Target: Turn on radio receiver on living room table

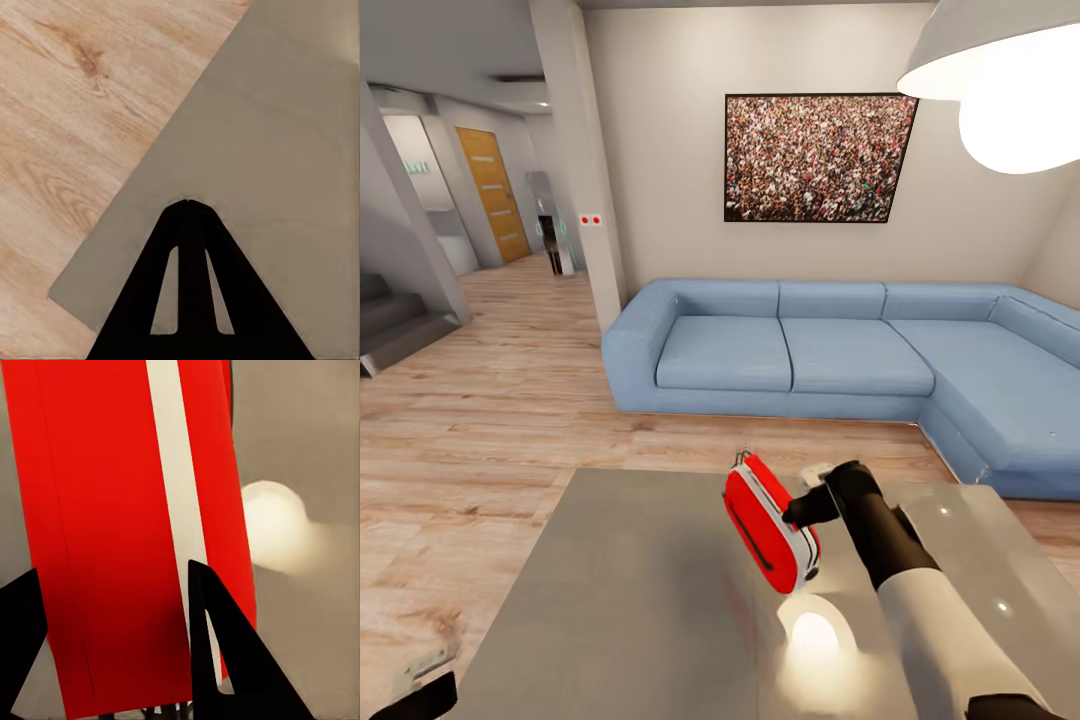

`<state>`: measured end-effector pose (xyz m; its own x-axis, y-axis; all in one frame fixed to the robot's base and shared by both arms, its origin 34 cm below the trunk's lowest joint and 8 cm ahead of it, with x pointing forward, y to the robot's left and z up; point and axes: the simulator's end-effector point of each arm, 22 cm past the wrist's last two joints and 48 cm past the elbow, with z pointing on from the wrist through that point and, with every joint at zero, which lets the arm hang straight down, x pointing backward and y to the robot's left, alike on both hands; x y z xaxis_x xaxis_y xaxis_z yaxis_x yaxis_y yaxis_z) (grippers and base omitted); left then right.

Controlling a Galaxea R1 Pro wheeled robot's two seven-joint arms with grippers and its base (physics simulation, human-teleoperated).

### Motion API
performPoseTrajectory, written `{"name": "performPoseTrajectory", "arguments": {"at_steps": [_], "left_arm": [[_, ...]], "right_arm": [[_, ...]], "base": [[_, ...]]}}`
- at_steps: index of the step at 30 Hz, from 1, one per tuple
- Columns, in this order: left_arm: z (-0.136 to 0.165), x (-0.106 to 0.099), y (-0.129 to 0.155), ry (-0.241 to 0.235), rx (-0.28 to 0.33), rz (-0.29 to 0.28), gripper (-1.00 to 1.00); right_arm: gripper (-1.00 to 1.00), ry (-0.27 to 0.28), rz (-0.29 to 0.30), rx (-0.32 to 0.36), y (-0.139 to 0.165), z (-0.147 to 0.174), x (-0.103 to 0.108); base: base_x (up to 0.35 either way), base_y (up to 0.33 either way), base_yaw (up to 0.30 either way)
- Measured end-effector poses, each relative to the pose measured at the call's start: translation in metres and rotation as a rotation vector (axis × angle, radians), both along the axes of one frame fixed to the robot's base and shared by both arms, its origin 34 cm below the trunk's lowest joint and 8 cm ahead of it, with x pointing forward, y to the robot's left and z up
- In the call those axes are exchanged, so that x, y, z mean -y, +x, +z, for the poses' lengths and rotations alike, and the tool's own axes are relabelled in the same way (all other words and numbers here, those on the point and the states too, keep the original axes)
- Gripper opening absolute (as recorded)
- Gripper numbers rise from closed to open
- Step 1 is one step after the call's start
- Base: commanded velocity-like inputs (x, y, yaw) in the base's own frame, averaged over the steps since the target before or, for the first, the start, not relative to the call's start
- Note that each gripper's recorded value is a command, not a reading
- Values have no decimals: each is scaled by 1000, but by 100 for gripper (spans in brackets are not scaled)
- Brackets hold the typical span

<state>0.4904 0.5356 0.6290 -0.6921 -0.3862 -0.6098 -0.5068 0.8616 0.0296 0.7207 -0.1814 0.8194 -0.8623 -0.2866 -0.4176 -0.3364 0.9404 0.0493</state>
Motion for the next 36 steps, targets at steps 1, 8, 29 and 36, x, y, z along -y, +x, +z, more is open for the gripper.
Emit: {"name": "performPoseTrajectory", "arguments": {"at_steps": [1,8,29,36], "left_arm": [[-4,3,-5,-9,-11,2,-100],[-25,21,-32,-60,-73,11,-100],[-32,33,-39,-88,-88,20,-100],[-33,35,-38,-89,-87,19,-100]], "right_arm": [[-100,0,-1,-13,-3,-4,0],[-100,-13,2,-110,-27,-37,1],[-100,-3,23,-247,-67,-81,-2],[-100,29,88,-182,-62,-93,-13]], "base": [[0,0,0],[0,0,0],[0,0,0],[0,0,0]]}}
